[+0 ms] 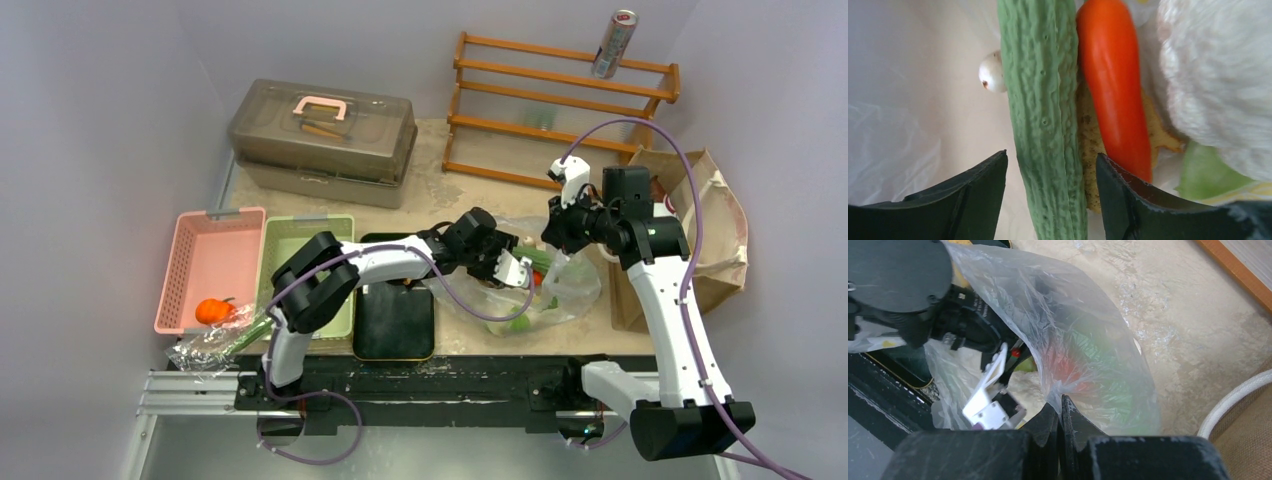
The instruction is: Untie the knot of the grocery bags and take out the mixed food
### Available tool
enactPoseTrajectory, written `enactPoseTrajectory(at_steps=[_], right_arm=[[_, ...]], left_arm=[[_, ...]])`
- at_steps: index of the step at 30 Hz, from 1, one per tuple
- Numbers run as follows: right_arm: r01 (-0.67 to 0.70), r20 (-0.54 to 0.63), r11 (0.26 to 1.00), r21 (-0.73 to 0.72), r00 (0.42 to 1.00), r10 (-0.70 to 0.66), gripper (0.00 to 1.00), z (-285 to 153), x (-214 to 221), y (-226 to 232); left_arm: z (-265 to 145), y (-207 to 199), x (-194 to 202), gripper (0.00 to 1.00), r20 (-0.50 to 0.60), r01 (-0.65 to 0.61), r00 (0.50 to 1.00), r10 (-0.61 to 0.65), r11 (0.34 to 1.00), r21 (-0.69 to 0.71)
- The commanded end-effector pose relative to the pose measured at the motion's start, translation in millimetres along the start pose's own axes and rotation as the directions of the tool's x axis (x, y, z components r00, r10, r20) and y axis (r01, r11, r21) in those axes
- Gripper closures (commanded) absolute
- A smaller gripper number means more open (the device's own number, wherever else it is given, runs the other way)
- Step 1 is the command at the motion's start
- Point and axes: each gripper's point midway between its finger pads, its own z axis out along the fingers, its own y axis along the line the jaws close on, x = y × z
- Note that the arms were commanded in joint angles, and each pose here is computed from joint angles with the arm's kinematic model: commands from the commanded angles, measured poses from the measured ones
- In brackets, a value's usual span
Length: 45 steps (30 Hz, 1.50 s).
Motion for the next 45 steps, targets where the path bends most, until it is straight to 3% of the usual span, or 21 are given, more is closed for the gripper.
enactPoseTrajectory(at_steps=[1,6,10,13,21,25,28,34,39,45], right_arm=[[-0.017,0.001,1.000,0.015,1.000,0.017,1.00,-1,0,-1],[-0.010,-0.006,0.999,0.038,1.000,0.011,1.00,-3,2,-5],[-0.006,-0.029,0.998,0.061,1.000,0.008,1.00,-4,8,-9],[0.013,-0.041,0.997,0.076,0.999,-0.010,1.00,-9,11,-10],[0.066,0.001,0.992,0.104,0.998,-0.067,1.00,-31,8,-5],[0.068,-0.005,0.990,0.125,0.998,-0.068,1.00,-36,7,-8],[0.070,-0.003,0.986,0.150,0.998,-0.070,1.00,-39,3,-12],[0.050,-0.020,0.986,0.157,0.999,-0.047,1.00,-33,5,-18],[0.044,-0.039,0.985,0.165,0.999,-0.038,1.00,-25,10,-23],[0.050,-0.032,0.983,0.177,0.998,-0.045,1.00,-26,1,-34]], left_arm=[[12,27,12,0.34,-0.035,-0.055,0.998,0.053,0.995,-0.081],[28,21,29,0.41,-0.082,-0.072,0.994,0.067,0.995,-0.063],[27,27,35,0.65,-0.118,-0.051,0.992,0.040,0.994,-0.092],[-4,48,22,0.80,-0.099,0.011,0.995,-0.029,0.983,-0.184],[-79,42,32,0.99,-0.062,0.249,0.960,-0.274,0.932,-0.264],[-96,34,47,1.00,0.021,0.329,0.942,-0.336,0.904,-0.272],[-107,35,47,1.00,0.110,0.333,0.943,-0.314,0.902,-0.275],[-115,34,21,1.00,0.271,0.274,0.941,-0.204,0.927,-0.254],[-135,60,-8,1.00,0.374,0.346,0.898,-0.230,0.895,-0.282],[-164,54,-22,1.00,0.410,0.317,0.896,-0.174,0.895,-0.313]])
